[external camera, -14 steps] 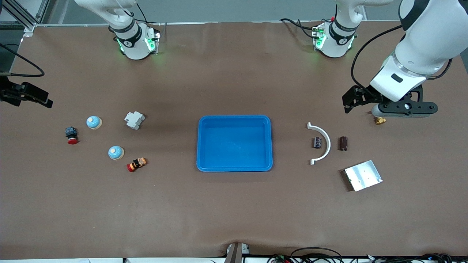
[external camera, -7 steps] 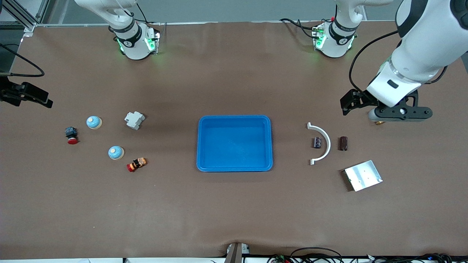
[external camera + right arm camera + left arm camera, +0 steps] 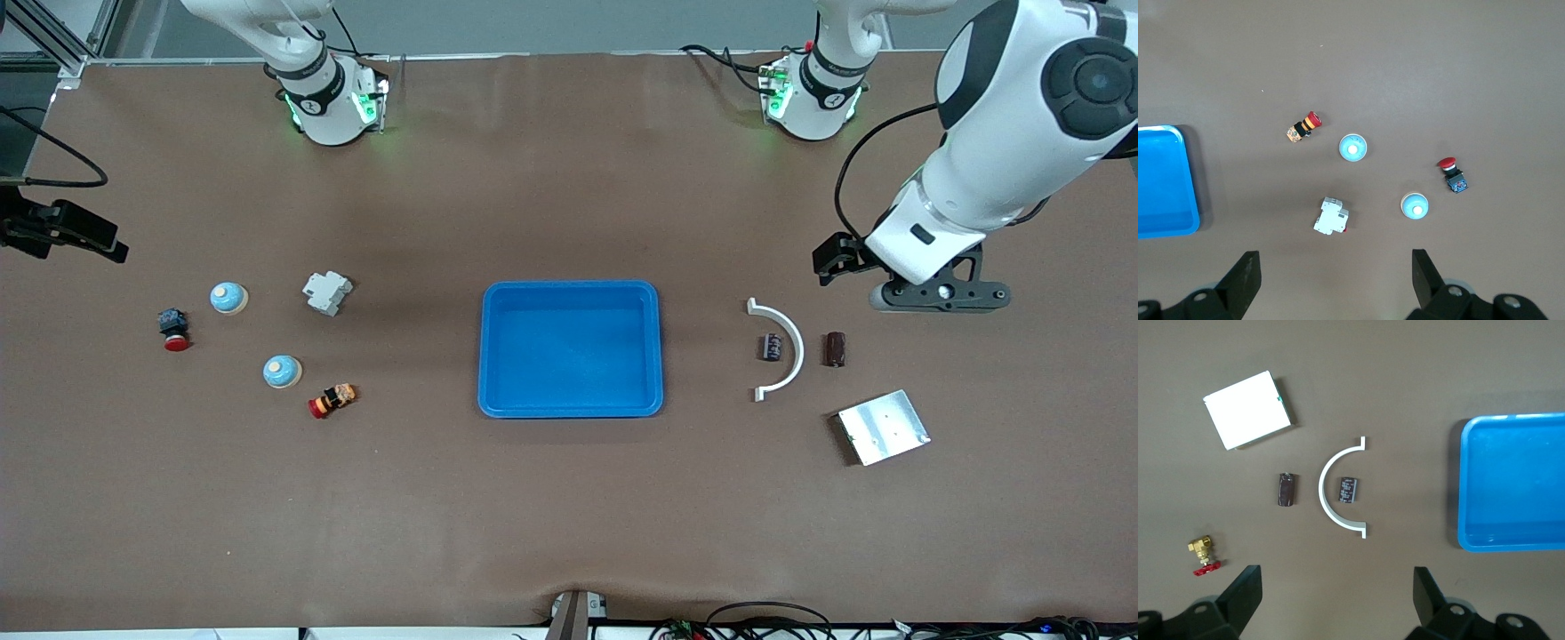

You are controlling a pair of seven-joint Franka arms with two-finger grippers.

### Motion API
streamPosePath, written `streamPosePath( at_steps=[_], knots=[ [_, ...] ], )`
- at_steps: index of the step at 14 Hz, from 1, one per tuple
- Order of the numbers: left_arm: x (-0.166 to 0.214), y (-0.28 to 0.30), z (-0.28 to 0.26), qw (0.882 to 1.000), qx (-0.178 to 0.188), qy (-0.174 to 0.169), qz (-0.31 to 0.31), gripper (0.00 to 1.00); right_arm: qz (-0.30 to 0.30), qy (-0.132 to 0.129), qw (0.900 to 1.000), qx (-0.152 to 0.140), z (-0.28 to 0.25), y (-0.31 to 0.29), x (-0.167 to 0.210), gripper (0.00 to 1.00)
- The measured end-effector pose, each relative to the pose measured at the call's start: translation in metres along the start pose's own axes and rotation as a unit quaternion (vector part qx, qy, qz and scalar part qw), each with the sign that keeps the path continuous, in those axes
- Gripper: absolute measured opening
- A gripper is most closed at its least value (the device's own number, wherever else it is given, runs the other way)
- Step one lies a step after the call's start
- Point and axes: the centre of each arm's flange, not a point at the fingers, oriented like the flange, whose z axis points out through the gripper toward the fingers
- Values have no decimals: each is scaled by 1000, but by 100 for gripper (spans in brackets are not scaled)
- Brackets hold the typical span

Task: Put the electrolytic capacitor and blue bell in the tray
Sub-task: 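Move the left gripper to the capacitor while the right gripper nears the bell, then grasp the capacitor with the left gripper while the right gripper grasps the bell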

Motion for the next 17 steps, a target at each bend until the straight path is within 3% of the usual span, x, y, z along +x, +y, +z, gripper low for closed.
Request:
streamPosePath(
  at_steps=[4, 8, 14, 17],
  knots=[
    [-10, 12, 51, 1000, 6, -25, 11, 100, 16, -6, 1000, 1, 6, 18, 3, 100],
    [-19, 11, 108, 1000, 6, -27, 12, 100, 24, 2, 1000, 1, 35, 27, 26, 100],
    [-36, 1, 192, 1000, -4, -4, 1, 100, 31, -13, 999, -7, 213, 36, 90, 100],
    [-37, -3, 226, 1000, -7, -14, -4, 100, 32, -13, 999, -12, 294, 41, 103, 100]
  ],
)
